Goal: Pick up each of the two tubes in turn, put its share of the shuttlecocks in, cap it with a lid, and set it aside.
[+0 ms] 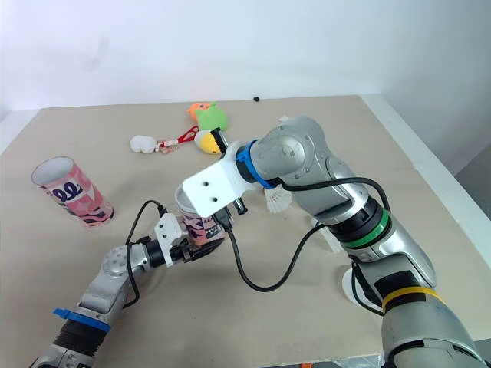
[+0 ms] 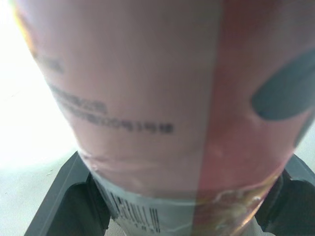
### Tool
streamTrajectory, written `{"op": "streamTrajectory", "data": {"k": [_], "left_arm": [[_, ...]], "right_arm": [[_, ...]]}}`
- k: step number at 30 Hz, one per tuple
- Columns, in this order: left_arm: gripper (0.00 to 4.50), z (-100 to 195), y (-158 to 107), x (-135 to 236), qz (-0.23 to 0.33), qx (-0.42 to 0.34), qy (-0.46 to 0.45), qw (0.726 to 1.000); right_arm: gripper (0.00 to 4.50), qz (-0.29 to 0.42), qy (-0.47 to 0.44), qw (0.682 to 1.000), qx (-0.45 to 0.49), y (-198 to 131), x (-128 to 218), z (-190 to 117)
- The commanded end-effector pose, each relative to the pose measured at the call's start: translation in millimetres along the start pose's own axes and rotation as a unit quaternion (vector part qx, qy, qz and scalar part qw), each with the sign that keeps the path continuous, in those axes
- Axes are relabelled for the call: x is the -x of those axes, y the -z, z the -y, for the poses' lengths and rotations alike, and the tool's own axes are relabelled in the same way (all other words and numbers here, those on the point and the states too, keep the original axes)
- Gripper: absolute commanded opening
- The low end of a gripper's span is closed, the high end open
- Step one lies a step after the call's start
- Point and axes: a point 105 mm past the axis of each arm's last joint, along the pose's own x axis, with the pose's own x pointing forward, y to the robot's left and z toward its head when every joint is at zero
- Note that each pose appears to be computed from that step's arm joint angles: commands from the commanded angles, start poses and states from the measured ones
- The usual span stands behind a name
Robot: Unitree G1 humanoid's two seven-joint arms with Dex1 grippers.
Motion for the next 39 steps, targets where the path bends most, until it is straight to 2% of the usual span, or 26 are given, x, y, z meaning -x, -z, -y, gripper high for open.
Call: {"op": "streamTrajectory", "data": {"k": [1, 9, 27, 39], "left_arm": [[2.98, 1, 30, 10, -0.056, 0.036, -0.012, 0.998], [2.98, 1, 30, 9, -0.056, 0.035, -0.009, 0.998], [2.98, 0, 32, 8, -0.057, 0.035, -0.004, 0.998], [2.98, 4, 32, 7, -0.056, 0.036, -0.003, 0.998]], "right_arm": [[0.09, 0.031, 0.042, 0.999, -0.013, -12, 19, 24], [0.09, 0.031, 0.057, 0.998, -0.018, -12, 29, 34], [0.09, -0.01, -0.013, 1.0, -0.012, -3, 10, 9], [0.09, -0.023, -0.003, 1.0, -0.001, -3, 5, 24]]}}
